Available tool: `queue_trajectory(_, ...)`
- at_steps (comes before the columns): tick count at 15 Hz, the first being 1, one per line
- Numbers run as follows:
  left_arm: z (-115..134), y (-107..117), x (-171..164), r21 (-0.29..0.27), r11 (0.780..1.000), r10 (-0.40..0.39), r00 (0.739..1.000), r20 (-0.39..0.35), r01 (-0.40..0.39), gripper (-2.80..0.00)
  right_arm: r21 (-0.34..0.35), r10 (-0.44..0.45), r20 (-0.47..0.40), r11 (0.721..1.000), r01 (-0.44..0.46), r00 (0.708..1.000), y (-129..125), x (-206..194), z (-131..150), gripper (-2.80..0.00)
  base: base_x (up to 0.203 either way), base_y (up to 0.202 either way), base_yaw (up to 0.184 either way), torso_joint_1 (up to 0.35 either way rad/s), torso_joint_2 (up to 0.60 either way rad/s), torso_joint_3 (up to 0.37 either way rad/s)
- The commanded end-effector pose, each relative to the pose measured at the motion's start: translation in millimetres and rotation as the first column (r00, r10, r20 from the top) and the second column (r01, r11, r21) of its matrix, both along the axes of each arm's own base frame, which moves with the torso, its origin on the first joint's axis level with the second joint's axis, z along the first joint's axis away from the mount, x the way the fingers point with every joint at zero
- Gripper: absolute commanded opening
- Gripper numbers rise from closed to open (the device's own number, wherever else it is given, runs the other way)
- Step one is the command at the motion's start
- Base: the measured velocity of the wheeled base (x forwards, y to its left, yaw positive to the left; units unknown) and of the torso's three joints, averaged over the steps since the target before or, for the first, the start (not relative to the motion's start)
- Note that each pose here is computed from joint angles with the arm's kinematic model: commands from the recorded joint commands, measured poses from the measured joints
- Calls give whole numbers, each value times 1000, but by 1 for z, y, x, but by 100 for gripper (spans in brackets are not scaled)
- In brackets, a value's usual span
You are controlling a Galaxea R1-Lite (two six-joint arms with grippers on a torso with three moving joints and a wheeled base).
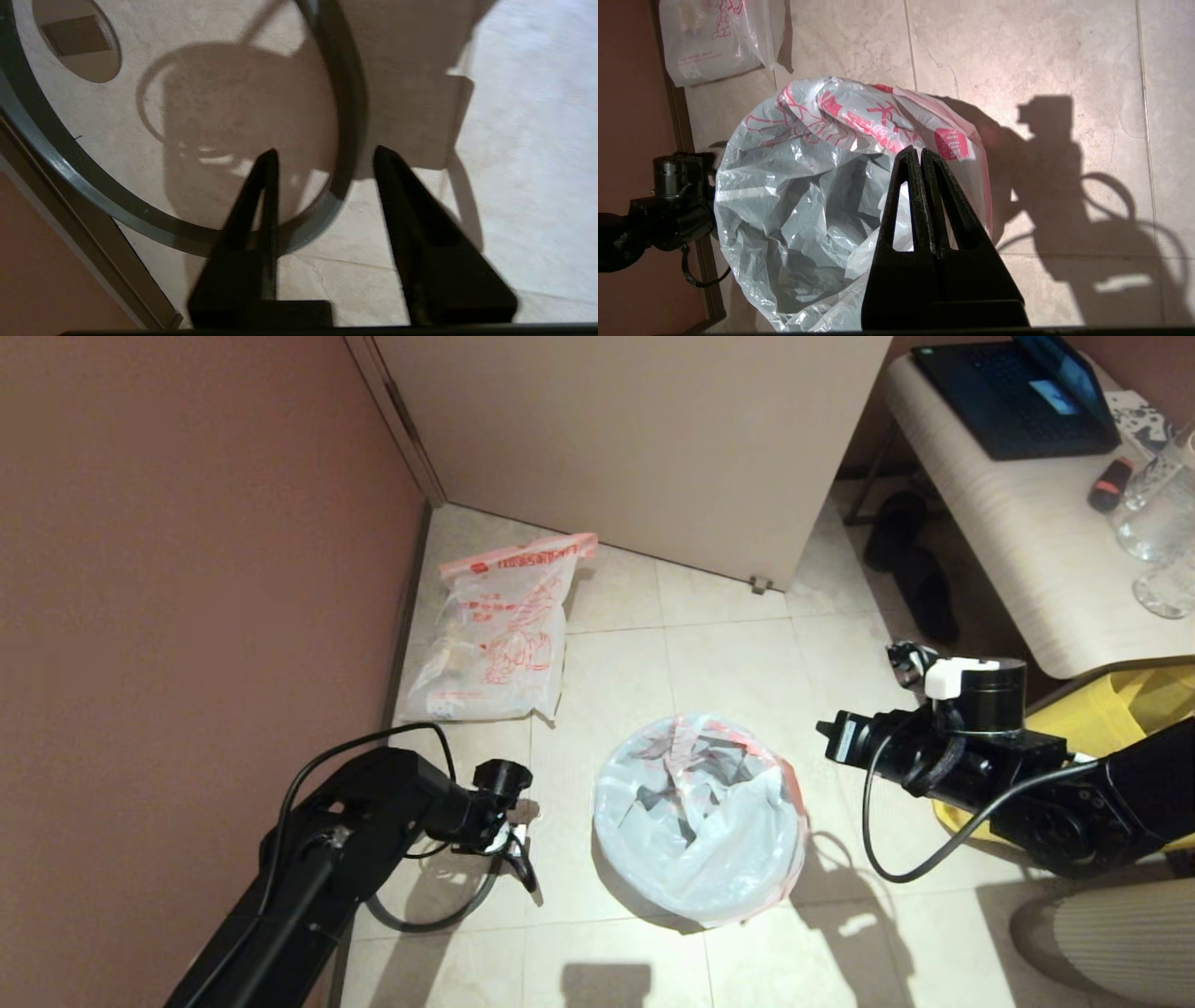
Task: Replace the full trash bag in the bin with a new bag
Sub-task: Place the trash can ring on the trash can
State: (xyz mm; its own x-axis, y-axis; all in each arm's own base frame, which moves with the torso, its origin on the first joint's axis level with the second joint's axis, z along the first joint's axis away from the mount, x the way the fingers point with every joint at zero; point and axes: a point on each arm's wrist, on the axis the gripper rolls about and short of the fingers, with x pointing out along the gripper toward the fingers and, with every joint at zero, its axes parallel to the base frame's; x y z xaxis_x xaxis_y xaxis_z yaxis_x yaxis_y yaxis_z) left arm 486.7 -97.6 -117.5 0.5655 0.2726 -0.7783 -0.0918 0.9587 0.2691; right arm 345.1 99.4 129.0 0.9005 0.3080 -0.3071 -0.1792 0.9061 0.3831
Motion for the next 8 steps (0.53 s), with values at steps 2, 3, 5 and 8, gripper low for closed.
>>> queue_trajectory(2, -21, 9, 10, 5, 1000, 24, 999, -28, -24, 0, 7, 5, 17, 1000, -5, 1000, 1, -2, 5, -280, 0, 0, 0, 0, 0, 0)
queue_trajectory(3, -25, 13, 9, 4, 1000, 25, 999, -43, -25, 0, 8, 6, 21, 1000, -6, 1000, 1, -3, 7, -280, 0, 0, 0, 0, 0, 0)
queue_trajectory(5, -35, 14, 6, -1, 1000, 3, 997, -75, -3, 0, 10, 8, 25, 1000, -8, 1000, 1, -5, 9, -280, 0, 0, 0, 0, 0, 0)
queue_trajectory(8, -38, 22, 2, -49, 999, -21, 990, -142, 14, 0, 11, 12, 31, 1000, -12, 999, 3, -7, 11, -280, 0, 0, 0, 0, 0, 0)
